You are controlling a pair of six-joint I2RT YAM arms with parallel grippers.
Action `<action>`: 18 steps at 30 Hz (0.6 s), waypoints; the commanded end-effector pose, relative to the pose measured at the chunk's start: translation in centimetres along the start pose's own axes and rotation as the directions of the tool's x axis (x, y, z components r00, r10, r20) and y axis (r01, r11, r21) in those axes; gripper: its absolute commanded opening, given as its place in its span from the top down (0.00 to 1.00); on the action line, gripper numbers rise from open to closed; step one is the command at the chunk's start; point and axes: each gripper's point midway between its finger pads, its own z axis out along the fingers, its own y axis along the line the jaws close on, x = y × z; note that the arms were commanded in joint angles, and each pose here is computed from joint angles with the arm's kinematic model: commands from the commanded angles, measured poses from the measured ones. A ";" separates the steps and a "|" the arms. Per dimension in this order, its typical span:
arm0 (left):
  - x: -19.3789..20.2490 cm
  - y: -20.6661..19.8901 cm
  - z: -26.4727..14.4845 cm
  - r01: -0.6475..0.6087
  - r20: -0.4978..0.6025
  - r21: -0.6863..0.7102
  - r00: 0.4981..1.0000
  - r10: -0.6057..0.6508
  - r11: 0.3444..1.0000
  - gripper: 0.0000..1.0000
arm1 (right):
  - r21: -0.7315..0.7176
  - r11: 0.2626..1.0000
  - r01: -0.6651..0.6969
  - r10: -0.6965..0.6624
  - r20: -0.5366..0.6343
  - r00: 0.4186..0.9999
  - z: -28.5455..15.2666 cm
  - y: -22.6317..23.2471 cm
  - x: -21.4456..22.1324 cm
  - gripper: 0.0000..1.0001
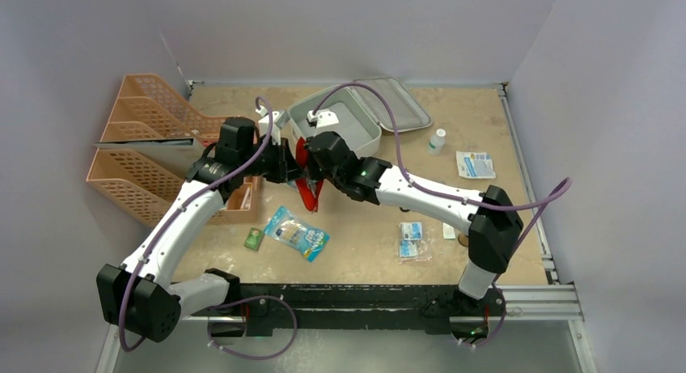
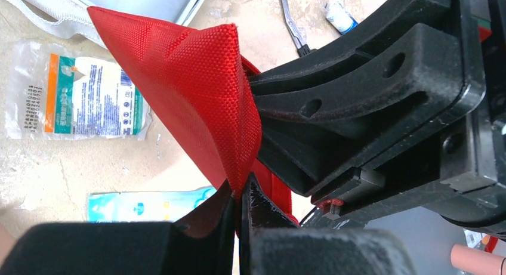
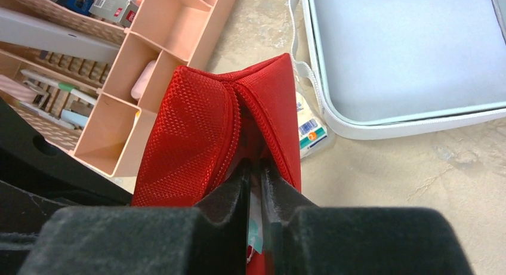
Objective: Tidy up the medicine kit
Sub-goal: Place the medical item at the medicine pouch.
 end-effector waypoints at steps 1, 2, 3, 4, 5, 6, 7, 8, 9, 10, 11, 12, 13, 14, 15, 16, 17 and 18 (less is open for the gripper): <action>-1.3 -0.3 -0.4 -0.011 0.051 0.004 0.999 0.010 1.000 1.00 | -0.007 0.999 -0.049 0.050 0.071 0.996 -2.1 0.4 -2.9 0.83; -1.2 -0.2 -0.3 -0.009 0.047 -0.005 0.999 0.010 1.000 1.00 | -0.023 0.998 -0.054 0.056 0.068 0.996 -2.7 0.6 -3.1 0.80; -1.2 0.1 -0.3 -0.007 0.047 -0.017 0.999 0.008 1.000 1.00 | -0.040 0.998 -0.056 0.058 0.063 0.996 -3.2 0.8 -3.3 0.77; -1.2 0.3 -0.4 -0.006 0.048 -0.031 0.999 0.008 1.000 1.00 | -0.060 0.997 -0.056 0.060 0.060 0.996 -4.0 0.9 -3.6 0.74; -1.2 0.5 -0.4 -0.006 0.050 -0.044 0.999 0.008 0.999 1.00 | -0.080 0.995 -0.053 0.057 0.049 0.997 -4.7 1.2 -3.7 0.72; -1.3 0.5 -0.5 -0.008 0.052 -0.049 0.999 0.011 0.999 1.00 | -0.097 0.994 -0.051 0.055 0.033 0.998 -5.4 1.3 -3.6 0.71; -1.2 0.6 -0.5 -0.008 0.052 -0.051 0.999 0.010 0.999 1.00 | -0.116 0.992 -0.048 0.049 0.005 0.999 -6.2 1.3 -3.3 0.70; -1.2 0.6 -0.4 -0.007 0.052 -0.054 0.999 0.009 0.999 1.00 | -0.147 0.988 -0.048 0.045 -0.025 0.999 -7.1 1.7 -2.9 0.69; -1.2 0.7 -0.4 -0.005 0.052 -0.058 0.999 0.008 0.998 1.00 | -0.184 0.982 -0.050 0.040 -0.060 0.997 -8.0 2.0 -2.3 0.68; -1.2 0.9 -0.3 -0.002 0.048 -0.066 0.999 0.005 0.998 1.00 | -0.200 0.979 -0.051 0.036 -0.077 0.996 -8.9 2.0 -2.1 0.67; -1.1 1.0 -0.3 0.001 0.044 -0.071 0.999 0.003 0.997 1.00 | -0.203 0.978 -0.048 0.031 -0.087 0.996 -9.6 1.7 -2.0 0.67; -1.1 1.0 -0.3 0.001 0.039 -0.071 0.999 0.002 0.997 1.00 | -0.204 0.978 -0.043 0.024 -0.099 0.995 -10.3 1.4 -1.7 0.66; -1.0 1.1 -0.2 0.002 0.036 -0.073 0.999 0.000 0.997 1.00 | -0.198 0.979 -0.044 0.024 -0.105 0.994 -10.9 1.0 -1.5 0.66; -1.1 1.1 -0.2 0.002 0.036 -0.073 0.999 0.001 0.997 1.00 | -0.186 0.982 -0.044 0.024 -0.108 0.994 -11.4 0.5 -1.3 0.66; -1.1 1.1 -0.3 0.001 0.038 -0.074 0.999 0.002 0.997 1.00 | -0.165 0.985 -0.044 0.027 -0.108 0.994 -11.8 -0.2 -1.1 0.65; -1.1 1.1 -0.3 0.000 0.037 -0.074 0.999 0.003 0.997 1.00 | -0.134 0.990 -0.051 0.038 -0.102 0.994 -12.4 -1.1 -1.1 0.65; -1.1 1.1 -0.3 0.000 0.039 -0.075 0.999 0.003 0.997 1.00 | -0.087 0.995 -0.055 0.045 -0.106 0.993 -12.5 -2.2 -0.6 0.65; -1.1 1.1 -0.3 -0.001 0.039 -0.075 0.999 0.004 0.997 1.00 | -0.039 0.997 -0.062 0.058 -0.103 0.993 -12.9 -3.3 -0.3 0.65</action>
